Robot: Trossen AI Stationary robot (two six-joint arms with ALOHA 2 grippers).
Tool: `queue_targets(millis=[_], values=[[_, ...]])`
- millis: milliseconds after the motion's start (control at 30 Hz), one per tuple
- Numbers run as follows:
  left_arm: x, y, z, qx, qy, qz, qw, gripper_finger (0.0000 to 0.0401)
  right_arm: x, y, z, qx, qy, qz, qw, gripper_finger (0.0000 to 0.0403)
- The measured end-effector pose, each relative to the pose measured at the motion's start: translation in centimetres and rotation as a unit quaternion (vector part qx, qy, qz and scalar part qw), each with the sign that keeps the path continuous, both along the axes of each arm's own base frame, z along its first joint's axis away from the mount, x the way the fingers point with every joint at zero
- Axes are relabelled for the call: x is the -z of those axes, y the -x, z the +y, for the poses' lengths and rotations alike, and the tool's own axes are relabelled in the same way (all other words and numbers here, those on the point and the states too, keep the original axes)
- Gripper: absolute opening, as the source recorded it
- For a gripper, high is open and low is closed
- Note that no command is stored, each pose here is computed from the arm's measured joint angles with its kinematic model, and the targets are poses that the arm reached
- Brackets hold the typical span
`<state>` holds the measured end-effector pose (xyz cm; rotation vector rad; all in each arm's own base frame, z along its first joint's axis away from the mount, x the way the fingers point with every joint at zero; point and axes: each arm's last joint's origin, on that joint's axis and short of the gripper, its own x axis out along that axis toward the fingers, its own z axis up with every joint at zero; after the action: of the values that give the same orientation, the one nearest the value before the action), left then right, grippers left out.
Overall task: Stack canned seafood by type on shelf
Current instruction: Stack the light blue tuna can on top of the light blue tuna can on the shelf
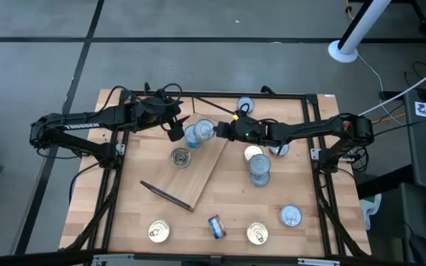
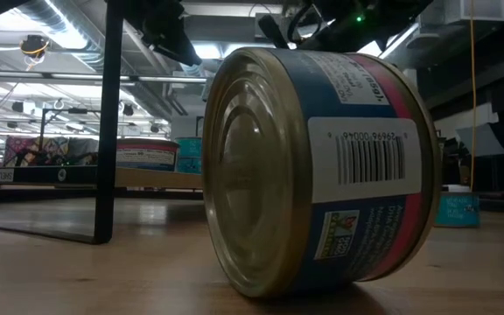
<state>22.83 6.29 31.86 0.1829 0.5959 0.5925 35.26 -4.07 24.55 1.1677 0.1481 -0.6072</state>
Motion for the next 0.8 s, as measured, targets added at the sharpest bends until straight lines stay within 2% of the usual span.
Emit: queue_targets(millis=[800], values=[[0.0,0.0,0.0,0.000,0.000,0.000,1.000,0.0271,0.2,-0.4,1.4,0.018,0.006,-0.014,1.000,0.0000]])
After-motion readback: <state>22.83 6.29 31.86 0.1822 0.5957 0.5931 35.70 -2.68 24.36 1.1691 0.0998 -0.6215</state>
